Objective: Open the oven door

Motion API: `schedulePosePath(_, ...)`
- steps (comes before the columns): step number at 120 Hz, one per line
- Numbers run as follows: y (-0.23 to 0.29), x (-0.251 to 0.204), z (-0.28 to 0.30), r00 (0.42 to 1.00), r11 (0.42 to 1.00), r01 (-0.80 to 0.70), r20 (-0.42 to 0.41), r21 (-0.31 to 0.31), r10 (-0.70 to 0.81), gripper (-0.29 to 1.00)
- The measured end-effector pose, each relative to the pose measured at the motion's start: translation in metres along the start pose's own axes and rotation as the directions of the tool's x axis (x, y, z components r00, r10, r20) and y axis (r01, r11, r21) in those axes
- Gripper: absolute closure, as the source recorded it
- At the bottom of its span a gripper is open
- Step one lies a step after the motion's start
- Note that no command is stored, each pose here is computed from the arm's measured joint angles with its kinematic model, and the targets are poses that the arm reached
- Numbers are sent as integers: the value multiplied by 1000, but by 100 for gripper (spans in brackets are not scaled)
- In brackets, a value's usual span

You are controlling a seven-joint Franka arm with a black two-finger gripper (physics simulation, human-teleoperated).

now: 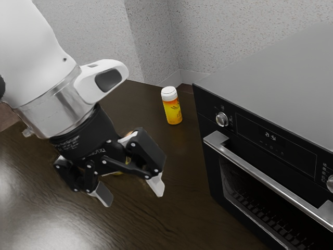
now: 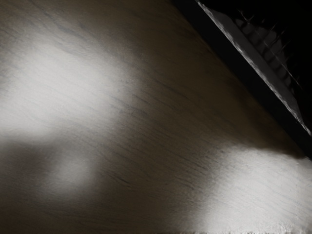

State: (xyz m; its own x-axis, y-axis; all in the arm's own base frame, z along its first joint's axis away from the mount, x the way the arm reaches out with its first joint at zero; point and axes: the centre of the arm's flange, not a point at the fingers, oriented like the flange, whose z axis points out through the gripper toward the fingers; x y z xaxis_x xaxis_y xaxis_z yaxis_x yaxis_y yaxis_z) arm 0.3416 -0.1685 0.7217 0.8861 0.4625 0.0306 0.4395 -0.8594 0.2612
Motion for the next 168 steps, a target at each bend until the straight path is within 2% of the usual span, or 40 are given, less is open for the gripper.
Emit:
schedulePosePath(10, 24, -3, 8, 999, 993, 37, -13, -114, -38, 0)
schedulePosePath(21, 34, 2, 17, 993, 972, 113, -14, -205, -118, 0)
schedulePosePath(40, 35, -4, 53, 969, 932, 232, -12, -280, -245, 0)
schedulePosePath(64, 49, -13, 49, 937, 868, 310, -28, -387, -347, 0)
schedulePosePath(99, 68, -23, 55, 892, 804, 413, 12, -427, -452, 0)
schedulePosePath(127, 90, -5, 97, 836, 759, 519, 46, -393, -547, 0)
schedulePosePath(168, 90, 42, 98, 744, 656, 627, 75, -421, -664, 0)
